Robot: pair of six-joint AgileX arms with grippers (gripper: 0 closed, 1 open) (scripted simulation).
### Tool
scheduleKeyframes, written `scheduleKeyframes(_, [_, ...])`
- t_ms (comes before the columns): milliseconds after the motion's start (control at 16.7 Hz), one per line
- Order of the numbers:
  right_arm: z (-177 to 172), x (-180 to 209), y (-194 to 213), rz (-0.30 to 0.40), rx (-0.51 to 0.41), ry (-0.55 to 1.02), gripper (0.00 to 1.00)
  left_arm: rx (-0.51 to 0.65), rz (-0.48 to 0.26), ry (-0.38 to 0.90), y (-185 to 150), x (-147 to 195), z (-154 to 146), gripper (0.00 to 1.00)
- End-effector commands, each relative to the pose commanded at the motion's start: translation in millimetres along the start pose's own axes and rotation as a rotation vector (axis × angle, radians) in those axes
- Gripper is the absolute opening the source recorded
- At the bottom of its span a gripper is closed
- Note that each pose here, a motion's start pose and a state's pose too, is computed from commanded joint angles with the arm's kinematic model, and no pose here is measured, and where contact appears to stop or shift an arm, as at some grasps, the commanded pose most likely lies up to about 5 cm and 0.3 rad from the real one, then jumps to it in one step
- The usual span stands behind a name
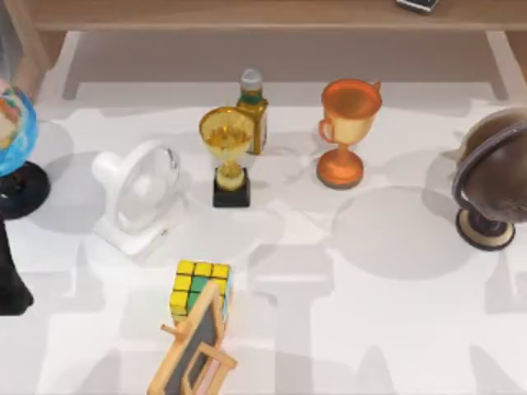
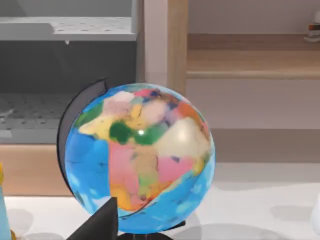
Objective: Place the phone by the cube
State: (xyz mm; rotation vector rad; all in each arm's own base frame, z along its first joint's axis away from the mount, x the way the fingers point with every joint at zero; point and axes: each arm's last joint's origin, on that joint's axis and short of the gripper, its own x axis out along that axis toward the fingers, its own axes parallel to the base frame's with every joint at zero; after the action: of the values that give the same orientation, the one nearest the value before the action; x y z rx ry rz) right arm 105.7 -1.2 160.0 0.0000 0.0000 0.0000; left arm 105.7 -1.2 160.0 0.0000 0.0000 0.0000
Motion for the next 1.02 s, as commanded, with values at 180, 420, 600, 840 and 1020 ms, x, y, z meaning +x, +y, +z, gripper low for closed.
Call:
scheduleKeyframes(180, [1,0,-1,-0.009,-0.004,0.015,1.00,0.000,0.000,0.000,0,0,0,1.00])
scheduleKeyframes(420, [7,5,-11,-0.093,-0.035,0.192,1.00,0.000,0.000,0.000,0,0,0,1.00])
scheduleKeyframes(600, [10,14,-24,-0.177,-0.048,0.451,1.00,0.000,0.000,0.000,0,0,0,1.00])
scheduleKeyframes(840, [4,30,-50,-0.260,0.001,0.889,1.00,0.000,0.000,0.000,0,0,0,1.00])
scheduleKeyframes(1020, [-4,40,-73,-0.282,0.082,1.184,1.00,0.000,0.000,0.000,0,0,0,1.00])
